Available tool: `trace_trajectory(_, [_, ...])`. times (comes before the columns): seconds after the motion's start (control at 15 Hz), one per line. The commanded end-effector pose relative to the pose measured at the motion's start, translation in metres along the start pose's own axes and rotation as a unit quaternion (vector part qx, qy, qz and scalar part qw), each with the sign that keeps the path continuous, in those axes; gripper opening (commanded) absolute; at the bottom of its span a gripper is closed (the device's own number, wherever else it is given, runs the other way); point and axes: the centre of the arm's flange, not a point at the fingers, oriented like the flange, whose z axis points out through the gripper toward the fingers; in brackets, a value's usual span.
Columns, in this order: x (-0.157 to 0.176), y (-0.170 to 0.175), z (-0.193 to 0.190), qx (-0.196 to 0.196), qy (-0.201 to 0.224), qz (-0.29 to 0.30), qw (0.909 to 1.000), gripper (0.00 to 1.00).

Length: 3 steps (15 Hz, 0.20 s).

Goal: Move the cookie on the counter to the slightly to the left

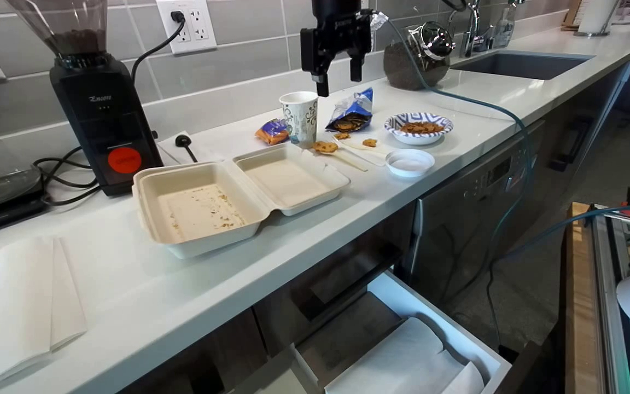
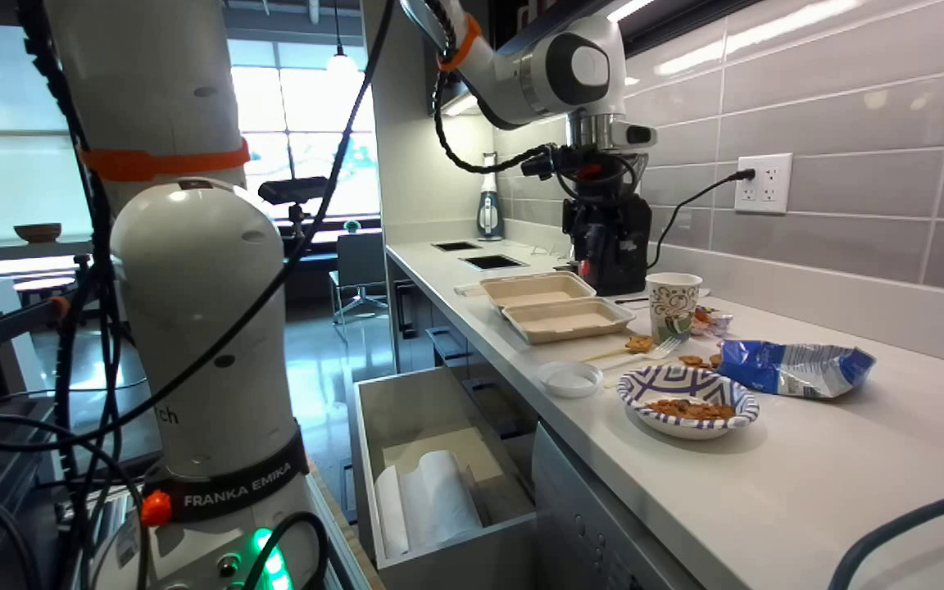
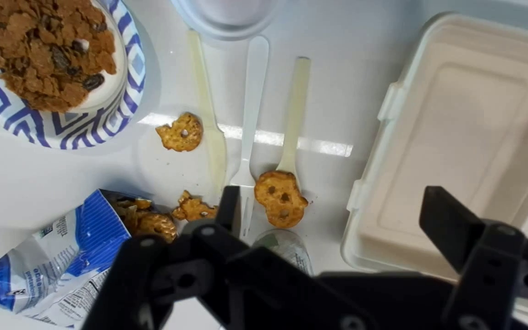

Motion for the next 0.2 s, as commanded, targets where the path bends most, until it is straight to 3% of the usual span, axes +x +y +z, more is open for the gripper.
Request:
trace_trajectory(0.0, [-0.0022, 0.0003, -0.0015, 0.0, 0.001, 0.0, 1.0, 1.0])
trace_trajectory(0.13, [-0.0038, 0.0005, -0.0013, 0.0, 0.0, 0.001, 1.0, 1.0])
